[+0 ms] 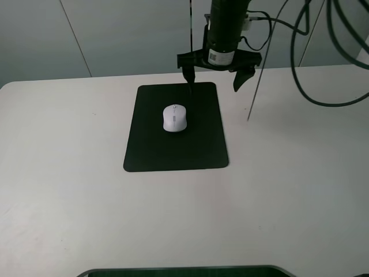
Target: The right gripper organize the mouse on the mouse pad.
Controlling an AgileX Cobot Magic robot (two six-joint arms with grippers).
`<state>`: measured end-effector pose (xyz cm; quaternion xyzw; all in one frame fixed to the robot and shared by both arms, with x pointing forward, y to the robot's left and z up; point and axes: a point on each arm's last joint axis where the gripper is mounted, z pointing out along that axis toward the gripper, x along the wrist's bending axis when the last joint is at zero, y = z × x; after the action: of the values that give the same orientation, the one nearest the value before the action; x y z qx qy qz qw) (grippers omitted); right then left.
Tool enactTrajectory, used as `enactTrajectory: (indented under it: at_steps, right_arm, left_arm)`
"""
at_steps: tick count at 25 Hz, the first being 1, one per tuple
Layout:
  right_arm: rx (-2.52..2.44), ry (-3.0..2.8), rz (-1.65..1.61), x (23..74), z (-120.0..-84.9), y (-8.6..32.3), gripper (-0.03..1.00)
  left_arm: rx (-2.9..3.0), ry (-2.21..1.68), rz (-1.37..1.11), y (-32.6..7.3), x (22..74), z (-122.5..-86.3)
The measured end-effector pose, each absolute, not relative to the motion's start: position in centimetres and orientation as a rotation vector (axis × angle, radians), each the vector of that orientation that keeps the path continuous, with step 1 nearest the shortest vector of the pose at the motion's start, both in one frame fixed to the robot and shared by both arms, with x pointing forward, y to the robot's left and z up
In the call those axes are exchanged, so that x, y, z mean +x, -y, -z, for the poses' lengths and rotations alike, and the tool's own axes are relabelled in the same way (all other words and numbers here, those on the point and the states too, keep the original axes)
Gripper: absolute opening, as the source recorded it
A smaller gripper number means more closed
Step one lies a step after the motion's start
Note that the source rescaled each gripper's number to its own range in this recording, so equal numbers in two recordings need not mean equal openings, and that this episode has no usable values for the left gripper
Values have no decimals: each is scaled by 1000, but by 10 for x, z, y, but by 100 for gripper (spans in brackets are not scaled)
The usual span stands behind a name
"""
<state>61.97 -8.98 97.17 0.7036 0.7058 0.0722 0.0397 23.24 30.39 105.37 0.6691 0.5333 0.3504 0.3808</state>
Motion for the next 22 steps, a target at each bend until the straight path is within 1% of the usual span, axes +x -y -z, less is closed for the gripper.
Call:
enactTrajectory:
  at_steps: [2, 6, 10, 12, 14, 17, 22]
  right_arm:
    - [2198, -2119, -232, 612, -977, 118, 99]
    - [2297, -1995, -230, 587, -989, 186, 99]
    - [2379, -1857, -243, 549, -998, 248, 100]
    - [2387, -1804, -261, 528, -1005, 273, 100]
    - [2362, -1745, -309, 506, -1020, 295, 100]
    - [2302, -1661, -355, 473, -1040, 316, 100]
    - [2155, -1592, -532, 421, -1073, 315, 100]
  left_arm:
    - [1708, -1361, -894, -304, 232, -1054]
    - [1708, -1361, -894, -304, 232, -1054]
    - [1708, -1361, -894, -304, 232, -1054]
    - [1708, -1361, -894, -304, 232, -1054]
    - [1708, -1361, -894, -304, 232, -1054]
    - [1708, -1361, -894, -304, 232, -1054]
    - [1708, -1361, -894, -304, 232, -1054]
